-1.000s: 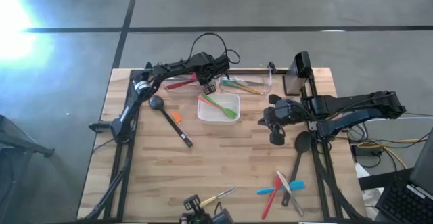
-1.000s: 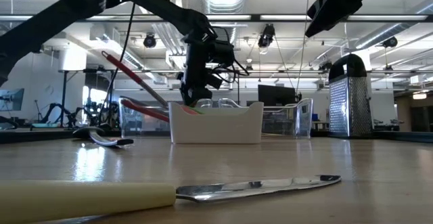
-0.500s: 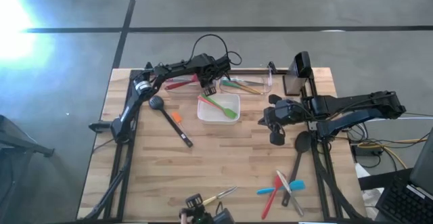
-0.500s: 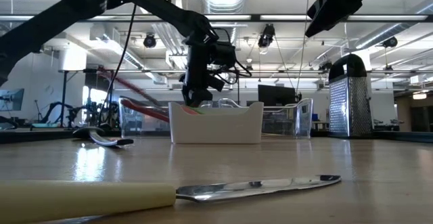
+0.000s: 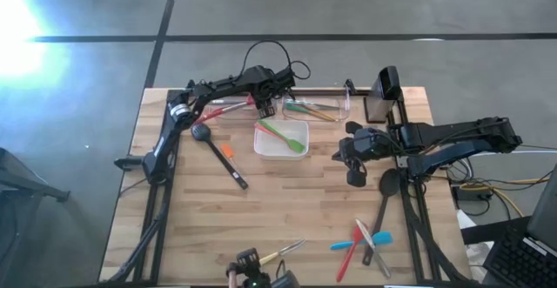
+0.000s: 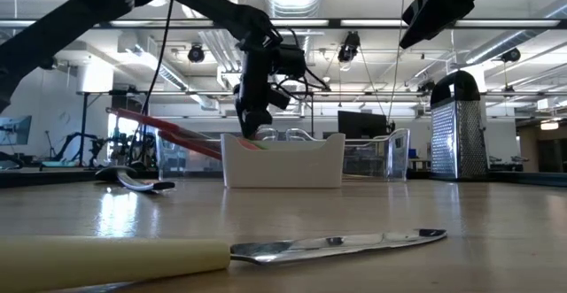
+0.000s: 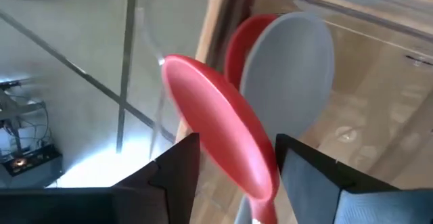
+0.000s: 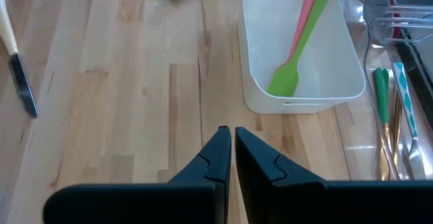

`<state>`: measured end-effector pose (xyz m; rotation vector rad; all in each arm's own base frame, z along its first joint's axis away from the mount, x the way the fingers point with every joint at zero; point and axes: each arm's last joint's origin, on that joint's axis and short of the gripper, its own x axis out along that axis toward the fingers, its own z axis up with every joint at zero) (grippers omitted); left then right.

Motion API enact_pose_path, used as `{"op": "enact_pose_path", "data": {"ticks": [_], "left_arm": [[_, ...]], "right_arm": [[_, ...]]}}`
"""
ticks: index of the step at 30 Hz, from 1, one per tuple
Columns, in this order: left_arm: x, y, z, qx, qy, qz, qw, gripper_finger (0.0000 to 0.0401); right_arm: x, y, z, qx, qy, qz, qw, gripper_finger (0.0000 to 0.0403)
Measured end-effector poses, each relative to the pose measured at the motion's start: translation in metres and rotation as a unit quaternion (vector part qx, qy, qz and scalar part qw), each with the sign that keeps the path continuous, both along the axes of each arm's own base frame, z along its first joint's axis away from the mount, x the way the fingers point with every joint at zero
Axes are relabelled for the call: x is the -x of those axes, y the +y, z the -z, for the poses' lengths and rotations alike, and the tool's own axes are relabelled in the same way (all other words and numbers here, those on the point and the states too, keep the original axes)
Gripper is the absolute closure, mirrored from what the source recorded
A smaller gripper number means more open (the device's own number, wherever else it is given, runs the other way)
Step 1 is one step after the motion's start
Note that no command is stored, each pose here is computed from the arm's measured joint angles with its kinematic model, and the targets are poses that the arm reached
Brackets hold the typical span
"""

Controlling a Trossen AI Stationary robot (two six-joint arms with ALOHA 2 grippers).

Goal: Pick & Place Kitchen Items
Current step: Put the red serving spoon into the left transparent bin, then put the silver table knife into the right transparent bin

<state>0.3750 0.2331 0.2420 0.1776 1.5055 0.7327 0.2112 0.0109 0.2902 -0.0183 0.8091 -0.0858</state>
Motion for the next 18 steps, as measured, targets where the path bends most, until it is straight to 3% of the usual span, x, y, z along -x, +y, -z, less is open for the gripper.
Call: {"op": "enact_pose_path", "data": {"ticks": [11,18], "left_arm": [[0.018,-0.014,-0.061,-0.034,-0.055,0.013,0.998,0.0202],[0.056,-0.038,-0.110,-0.036,-0.058,0.010,0.998,0.0202]], "right_arm": [[0.000,0.000,0.000,-0.001,-0.001,0.001,1.000,0.0385],[0.000,0.000,0.000,-0.003,0.000,0.003,1.000,0.0385]]}}
